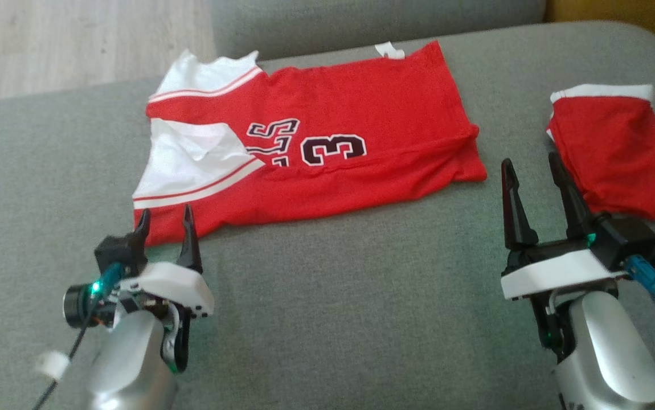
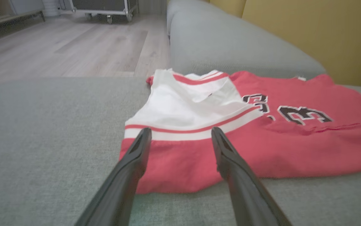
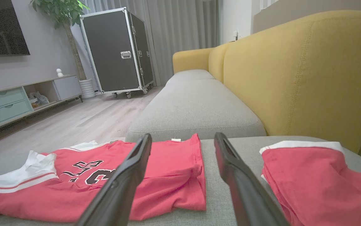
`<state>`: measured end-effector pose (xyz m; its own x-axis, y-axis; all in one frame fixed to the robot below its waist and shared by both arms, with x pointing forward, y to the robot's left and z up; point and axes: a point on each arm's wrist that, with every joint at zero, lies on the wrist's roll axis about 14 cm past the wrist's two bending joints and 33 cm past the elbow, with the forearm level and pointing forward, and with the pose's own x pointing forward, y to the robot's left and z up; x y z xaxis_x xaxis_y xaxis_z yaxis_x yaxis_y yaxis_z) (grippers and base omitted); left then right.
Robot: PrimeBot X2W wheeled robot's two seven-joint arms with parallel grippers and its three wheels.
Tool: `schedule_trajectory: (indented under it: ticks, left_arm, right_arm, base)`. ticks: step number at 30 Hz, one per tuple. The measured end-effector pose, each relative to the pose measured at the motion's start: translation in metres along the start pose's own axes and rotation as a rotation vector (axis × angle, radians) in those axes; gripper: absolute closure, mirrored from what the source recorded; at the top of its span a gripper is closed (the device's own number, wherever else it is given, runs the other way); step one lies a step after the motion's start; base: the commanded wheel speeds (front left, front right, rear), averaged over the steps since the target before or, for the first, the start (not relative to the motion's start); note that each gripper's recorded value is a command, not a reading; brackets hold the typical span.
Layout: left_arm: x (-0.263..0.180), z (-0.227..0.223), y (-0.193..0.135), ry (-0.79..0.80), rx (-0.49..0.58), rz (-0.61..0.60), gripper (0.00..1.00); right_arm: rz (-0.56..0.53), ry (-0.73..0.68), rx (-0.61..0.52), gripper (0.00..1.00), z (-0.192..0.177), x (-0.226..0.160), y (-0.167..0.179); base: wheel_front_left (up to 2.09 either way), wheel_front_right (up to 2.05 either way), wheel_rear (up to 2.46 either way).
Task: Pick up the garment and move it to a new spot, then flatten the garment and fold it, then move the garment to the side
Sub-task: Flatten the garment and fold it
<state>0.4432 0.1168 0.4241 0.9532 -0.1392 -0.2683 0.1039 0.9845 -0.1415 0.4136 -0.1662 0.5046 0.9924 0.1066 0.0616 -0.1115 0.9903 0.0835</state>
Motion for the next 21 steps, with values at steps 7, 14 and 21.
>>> schedule_trajectory:
  ticks: [7, 14, 21]
  left_arm:
    - [0.022, -0.03, 0.02, 0.151, 0.03, 0.084, 0.0]
    - [0.026, -0.051, 0.036, 0.239, 0.058, 0.139, 0.0]
    - [0.034, -0.059, 0.029, 0.322, 0.086, 0.089, 0.0]
  right_arm:
    - [-0.015, 0.032, 0.01, 0.0, -0.013, 0.004, -0.006]
    - [-0.02, 0.036, 0.01, 0.0, -0.015, 0.008, -0.009]
    - [-0.02, 0.044, 0.017, 0.0, -0.019, 0.009, -0.009]
  base:
    - [0.0, 0.0, 0.0]
    - [0.0, 0.0, 0.0]
    - [0.0, 0.0, 0.0]
